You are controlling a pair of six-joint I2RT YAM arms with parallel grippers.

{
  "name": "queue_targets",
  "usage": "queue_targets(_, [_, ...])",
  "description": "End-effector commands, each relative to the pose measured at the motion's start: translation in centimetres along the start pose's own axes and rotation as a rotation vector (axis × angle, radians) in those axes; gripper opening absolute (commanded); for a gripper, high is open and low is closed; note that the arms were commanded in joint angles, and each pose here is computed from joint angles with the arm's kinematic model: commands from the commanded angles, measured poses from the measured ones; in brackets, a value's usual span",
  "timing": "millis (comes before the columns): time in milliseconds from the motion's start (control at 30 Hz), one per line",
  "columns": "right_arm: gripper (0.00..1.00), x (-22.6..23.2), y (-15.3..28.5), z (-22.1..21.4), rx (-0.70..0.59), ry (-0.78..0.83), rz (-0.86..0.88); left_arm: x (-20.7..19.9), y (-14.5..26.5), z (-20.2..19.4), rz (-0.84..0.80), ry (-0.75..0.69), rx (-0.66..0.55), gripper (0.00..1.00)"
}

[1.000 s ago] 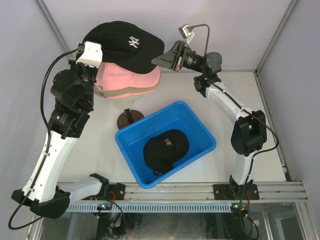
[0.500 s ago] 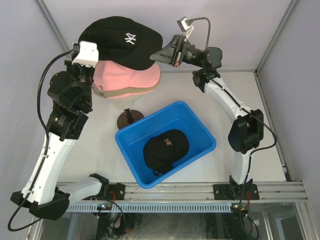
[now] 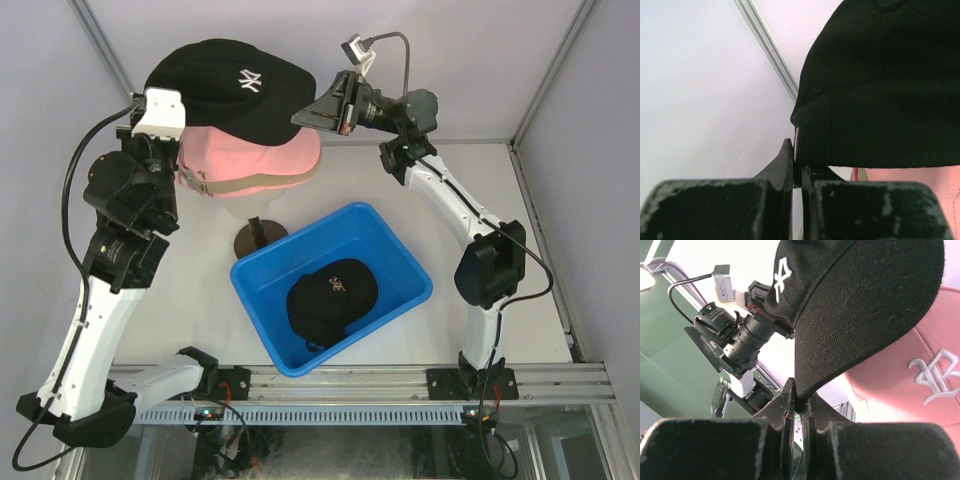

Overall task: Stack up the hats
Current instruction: Stack the hat on the hat.

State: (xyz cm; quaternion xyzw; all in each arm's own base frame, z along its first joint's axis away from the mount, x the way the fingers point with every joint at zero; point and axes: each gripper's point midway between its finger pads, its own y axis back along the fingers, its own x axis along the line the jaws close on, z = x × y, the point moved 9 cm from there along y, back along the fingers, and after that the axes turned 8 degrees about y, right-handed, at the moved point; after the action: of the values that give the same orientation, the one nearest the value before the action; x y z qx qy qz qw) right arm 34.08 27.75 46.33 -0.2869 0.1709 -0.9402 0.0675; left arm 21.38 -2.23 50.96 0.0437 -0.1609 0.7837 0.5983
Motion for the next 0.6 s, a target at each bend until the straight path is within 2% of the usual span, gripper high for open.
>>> queue_targets(0, [0.0, 0.7, 0.6, 2.2, -0.034, 0.105, 0.013, 3.6, 1.0, 1.5, 0.249, 0.083, -0.023, 0.0])
queue_targets(333, [0.0, -3.8, 0.4, 1.2, -0.094, 0.172, 0.043, 1.7, -1.0, 0.6, 0.23, 0.025, 0.028, 0.0])
queue_targets(567, [0.0, -5.2, 1.1, 0.2, -0.142, 0.247, 0.078, 1.1, -1.3, 0.1, 0.211, 0.016, 0.037, 0.02])
